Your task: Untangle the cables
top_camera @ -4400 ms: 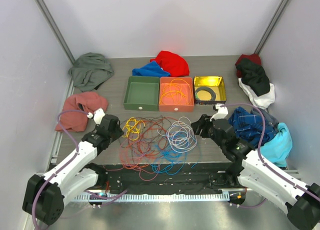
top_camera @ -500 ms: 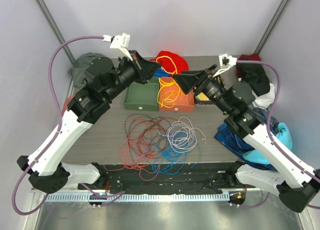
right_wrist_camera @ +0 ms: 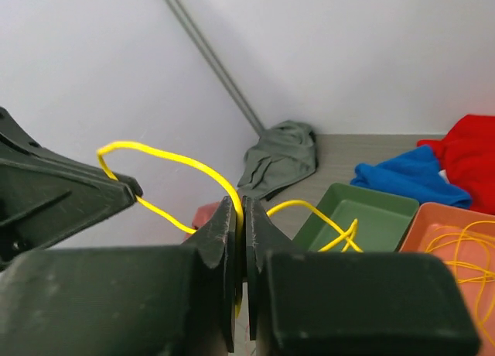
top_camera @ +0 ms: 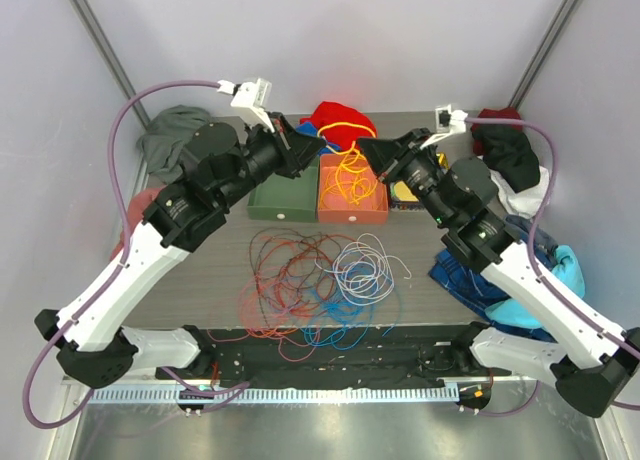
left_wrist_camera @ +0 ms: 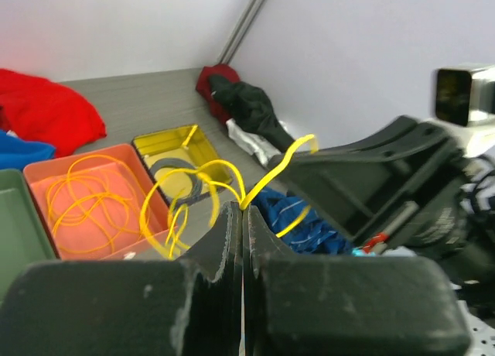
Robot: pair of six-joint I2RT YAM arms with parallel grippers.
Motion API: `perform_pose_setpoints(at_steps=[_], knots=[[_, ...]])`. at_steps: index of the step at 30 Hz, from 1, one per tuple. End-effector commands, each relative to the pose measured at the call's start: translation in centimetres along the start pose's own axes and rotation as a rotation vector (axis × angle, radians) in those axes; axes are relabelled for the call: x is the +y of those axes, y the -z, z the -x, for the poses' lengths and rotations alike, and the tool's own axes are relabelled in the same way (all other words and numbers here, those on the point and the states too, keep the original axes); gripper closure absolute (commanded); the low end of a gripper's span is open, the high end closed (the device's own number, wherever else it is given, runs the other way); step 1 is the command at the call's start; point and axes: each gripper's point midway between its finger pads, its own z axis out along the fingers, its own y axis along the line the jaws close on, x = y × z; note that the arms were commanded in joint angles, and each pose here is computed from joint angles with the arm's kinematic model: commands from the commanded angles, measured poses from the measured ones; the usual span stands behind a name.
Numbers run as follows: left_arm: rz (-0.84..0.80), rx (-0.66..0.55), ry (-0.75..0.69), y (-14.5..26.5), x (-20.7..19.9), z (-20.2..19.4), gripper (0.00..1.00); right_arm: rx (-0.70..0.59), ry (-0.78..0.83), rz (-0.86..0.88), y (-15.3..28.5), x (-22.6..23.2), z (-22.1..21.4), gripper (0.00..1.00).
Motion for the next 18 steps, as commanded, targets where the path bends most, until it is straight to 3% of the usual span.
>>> perform_pose_setpoints(at_steps=[1, 7, 14, 15, 17, 18], knots=[[0.045, -0.083, -0.031, 1.8, 0.7, 1.8, 1.0, -0.162, 0.038, -0.101, 2.5, -1.0, 4.6, 0.96], [0.218, -0.133, -0.036, 3.6, 4.3, 1.9, 1.0, -0.252, 0.117, -0.31, 6.0, -3.8, 8.3, 0.99], [0.539, -0.18, -0.068, 6.8, 11.1, 0.5, 1.0, -0.313, 0.213, -0.539, 10.2, -6.7, 11.5, 0.99], [0.547, -0.186, -0.066, 7.0, 11.3, 0.4, 0.97, -0.309, 0.216, -0.533, 10.4, -6.6, 11.6, 0.99], [0.548, -0.186, -0.069, 7.3, 11.8, -0.4, 0.8, -0.292, 0.217, -0.492, 10.0, -5.8, 11.6, 0.99], [0.513, -0.182, -0.068, 7.1, 11.4, -0.8, 0.62, -0.279, 0.221, -0.479, 9.8, -5.6, 11.4, 0.99]])
